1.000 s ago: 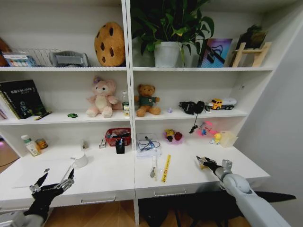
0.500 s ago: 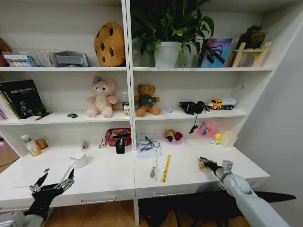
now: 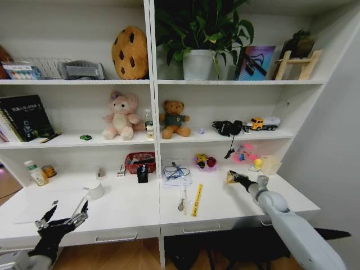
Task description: Organize the objects on the table.
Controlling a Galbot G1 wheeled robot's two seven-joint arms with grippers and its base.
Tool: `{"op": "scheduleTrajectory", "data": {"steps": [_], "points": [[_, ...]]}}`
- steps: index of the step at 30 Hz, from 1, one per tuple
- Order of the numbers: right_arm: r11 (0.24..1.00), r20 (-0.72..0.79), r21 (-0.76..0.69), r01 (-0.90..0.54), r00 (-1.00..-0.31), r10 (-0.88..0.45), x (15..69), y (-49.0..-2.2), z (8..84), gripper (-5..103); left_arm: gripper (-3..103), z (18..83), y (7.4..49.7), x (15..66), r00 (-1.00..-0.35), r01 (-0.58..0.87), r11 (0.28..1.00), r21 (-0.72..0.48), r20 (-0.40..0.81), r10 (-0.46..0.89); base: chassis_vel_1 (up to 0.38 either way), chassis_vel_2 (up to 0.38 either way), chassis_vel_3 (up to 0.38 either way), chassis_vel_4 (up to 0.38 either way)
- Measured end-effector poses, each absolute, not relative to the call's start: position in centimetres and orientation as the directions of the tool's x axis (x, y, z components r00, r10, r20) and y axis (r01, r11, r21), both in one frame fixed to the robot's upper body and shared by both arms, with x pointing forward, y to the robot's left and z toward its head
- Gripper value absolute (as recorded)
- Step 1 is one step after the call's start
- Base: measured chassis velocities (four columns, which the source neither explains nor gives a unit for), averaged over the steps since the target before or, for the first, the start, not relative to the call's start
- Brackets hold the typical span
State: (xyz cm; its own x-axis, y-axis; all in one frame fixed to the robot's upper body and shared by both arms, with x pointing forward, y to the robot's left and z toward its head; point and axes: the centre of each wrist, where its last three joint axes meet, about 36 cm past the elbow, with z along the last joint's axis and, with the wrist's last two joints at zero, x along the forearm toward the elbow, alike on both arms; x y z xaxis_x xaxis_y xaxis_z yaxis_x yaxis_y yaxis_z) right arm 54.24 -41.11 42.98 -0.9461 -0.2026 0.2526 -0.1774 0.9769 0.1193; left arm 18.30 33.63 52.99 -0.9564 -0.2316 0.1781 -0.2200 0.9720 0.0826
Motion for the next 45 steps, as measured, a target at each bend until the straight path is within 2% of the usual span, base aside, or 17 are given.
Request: {"op": "scheduleTrajectory", "data": {"steps": [2, 10, 18, 25, 36, 38, 40, 43, 44, 45], "points": [[0.978, 0.240, 0.105, -0.180, -0.950, -0.200, 58.1, -39.6, 43.2, 0, 100, 53.0, 33.6, 18.3, -0.956, -0.220, 0.972, 0.083, 0.178, -0.232, 0.000, 0.000, 0.000, 0.000], [0.981, 0.284, 0.101, -0.163, -0.941, -0.185, 63.3, -37.2, 40.4, 0, 100, 53.0, 33.6, 18.3, -0.956, -0.220, 0.972, 0.083, 0.178, -0.232, 0.000, 0.000, 0.000, 0.000], [0.978, 0.254, 0.096, -0.188, -0.945, -0.206, 67.4, -33.7, 39.5, 0, 100, 53.0, 33.6, 18.3, -0.956, -0.220, 0.972, 0.083, 0.178, -0.232, 0.000, 0.000, 0.000, 0.000], [0.982, 0.234, 0.098, -0.163, -0.955, -0.182, 69.4, -32.2, 39.6, 0, 100, 53.0, 33.6, 18.3, -0.956, -0.220, 0.972, 0.083, 0.178, -0.232, 0.000, 0.000, 0.000, 0.000], [0.991, 0.227, 0.106, -0.085, -0.968, -0.107, 69.8, -33.9, 38.9, -2, 100, 53.0, 33.6, 18.3, -0.956, -0.220, 0.972, 0.083, 0.178, -0.232, 0.000, 0.000, 0.000, 0.000], [0.991, 0.233, 0.109, -0.072, -0.968, -0.096, 69.6, -34.1, 38.4, 8, 100, 53.0, 33.6, 18.3, -0.956, -0.220, 0.972, 0.083, 0.178, -0.232, 0.000, 0.000, 0.000, 0.000], [0.991, 0.233, 0.109, -0.072, -0.968, -0.096, 69.6, -34.1, 38.4, 8, 100, 53.0, 33.6, 18.3, -0.956, -0.220, 0.972, 0.083, 0.178, -0.232, 0.000, 0.000, 0.000, 0.000], [0.993, 0.246, 0.109, -0.048, -0.967, -0.073, 69.6, -34.3, 37.9, 25, 100, 53.0, 33.6, 18.3, -0.956, -0.220, 0.972, 0.083, 0.178, -0.232, 0.000, 0.000, 0.000, 0.000], [0.993, 0.246, 0.109, -0.048, -0.967, -0.073, 69.6, -34.3, 37.9, 25, 100, 53.0, 33.6, 18.3, -0.956, -0.220, 0.972, 0.083, 0.178, -0.232, 0.000, 0.000, 0.000, 0.000], [0.993, 0.245, 0.109, -0.047, -0.967, -0.073, 69.6, -34.3, 37.9, 31, 100, 53.0, 33.6, 18.3, -0.956, -0.220, 0.972, 0.083, 0.178, -0.232, 0.000, 0.000, 0.000, 0.000]]}}
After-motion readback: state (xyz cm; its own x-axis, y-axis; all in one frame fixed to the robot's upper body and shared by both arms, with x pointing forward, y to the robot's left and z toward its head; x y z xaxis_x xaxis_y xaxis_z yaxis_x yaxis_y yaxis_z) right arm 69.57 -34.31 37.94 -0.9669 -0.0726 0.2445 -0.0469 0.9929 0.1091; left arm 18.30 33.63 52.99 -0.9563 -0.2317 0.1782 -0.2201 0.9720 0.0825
